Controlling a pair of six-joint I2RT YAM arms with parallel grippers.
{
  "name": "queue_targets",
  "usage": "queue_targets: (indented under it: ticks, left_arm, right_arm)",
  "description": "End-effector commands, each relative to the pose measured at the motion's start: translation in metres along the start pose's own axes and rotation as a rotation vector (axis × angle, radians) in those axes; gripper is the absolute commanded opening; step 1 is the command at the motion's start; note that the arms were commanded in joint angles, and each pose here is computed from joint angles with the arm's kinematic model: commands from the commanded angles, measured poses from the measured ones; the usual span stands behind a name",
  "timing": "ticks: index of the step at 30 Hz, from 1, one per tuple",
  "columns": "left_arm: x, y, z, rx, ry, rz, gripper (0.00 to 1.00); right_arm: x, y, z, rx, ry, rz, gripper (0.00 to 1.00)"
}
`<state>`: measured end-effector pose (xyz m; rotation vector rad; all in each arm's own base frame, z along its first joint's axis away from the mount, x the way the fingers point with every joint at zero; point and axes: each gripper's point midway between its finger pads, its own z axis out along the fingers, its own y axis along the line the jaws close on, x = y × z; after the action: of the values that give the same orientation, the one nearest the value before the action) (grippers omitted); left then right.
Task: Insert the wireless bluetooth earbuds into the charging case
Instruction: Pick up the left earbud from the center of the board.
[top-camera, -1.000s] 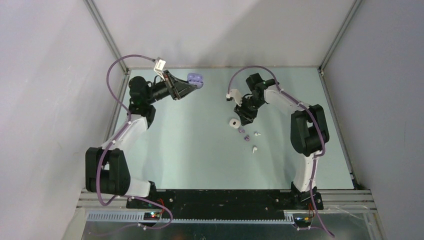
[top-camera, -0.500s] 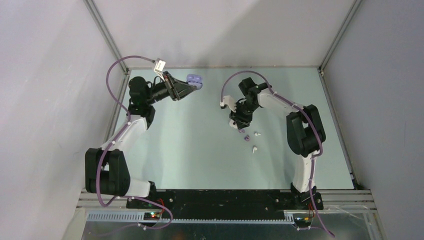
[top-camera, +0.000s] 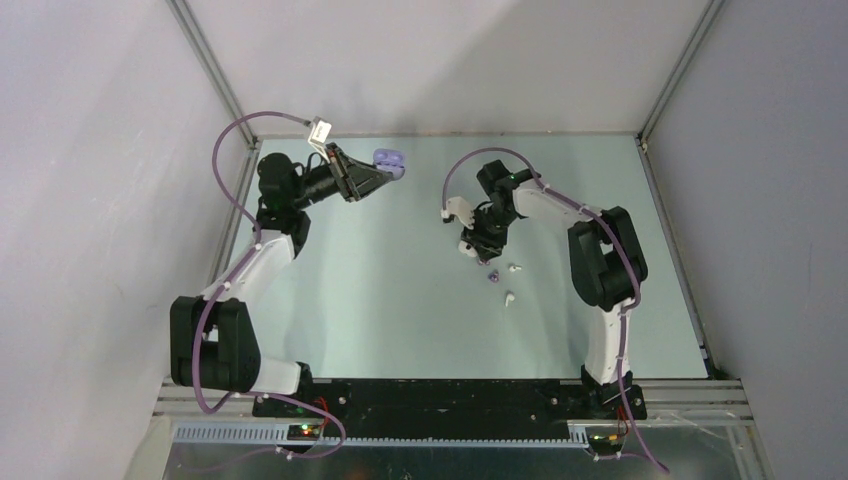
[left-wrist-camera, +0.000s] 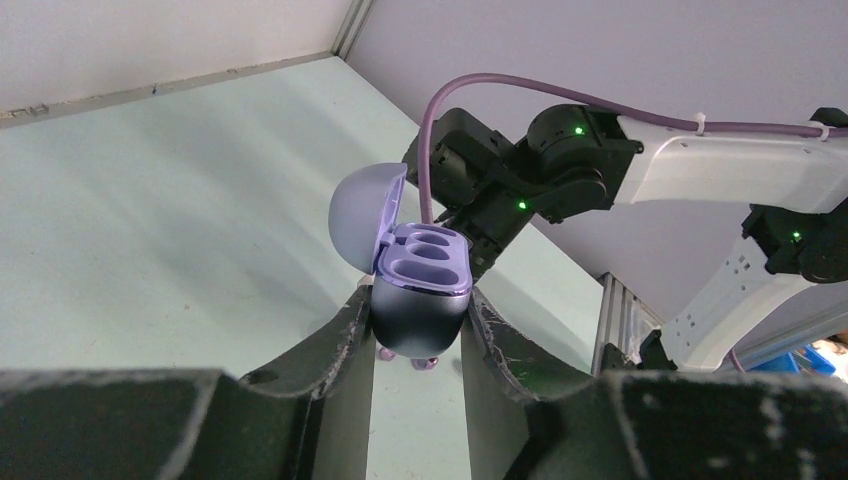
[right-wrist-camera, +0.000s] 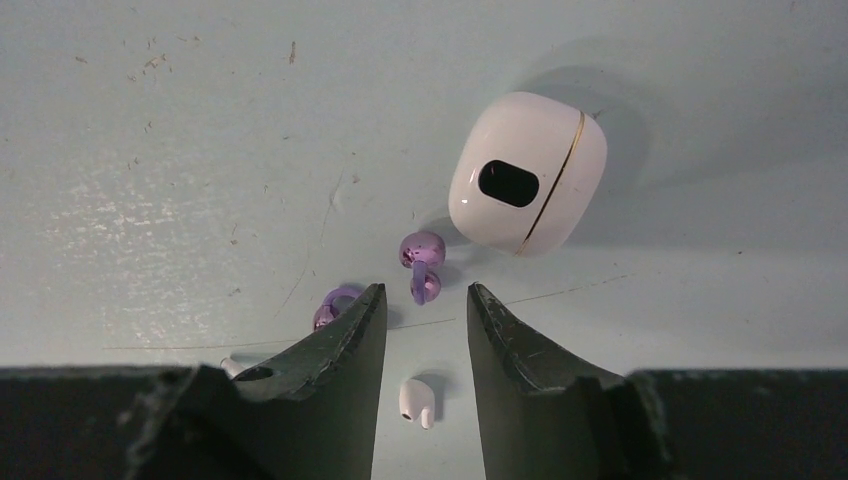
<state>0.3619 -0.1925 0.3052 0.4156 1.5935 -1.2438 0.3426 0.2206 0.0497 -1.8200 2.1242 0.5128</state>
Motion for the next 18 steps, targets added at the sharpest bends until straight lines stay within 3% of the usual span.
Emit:
queue_targets:
  ticks: [1,13,18]
  left_arm:
    - [-0.009,-0.003,-0.004,-0.006,-0.026,0.047,0.0]
    - [-0.008,0.0,-0.003,-0.011,-0.021,0.046,0.0]
    - [-0.006,0.003,-0.002,-0.01,-0.017,0.046,0.0]
  right_arm:
    - [0.001,0.0,0.008,-0.008,0.013,-0.019,0.39]
    - [0.007,0.002,0.015,-0.022,0.038,-0.016,0.27]
    - [0.0,0.004,0.0,-0.013,0.028,-0.031,0.04]
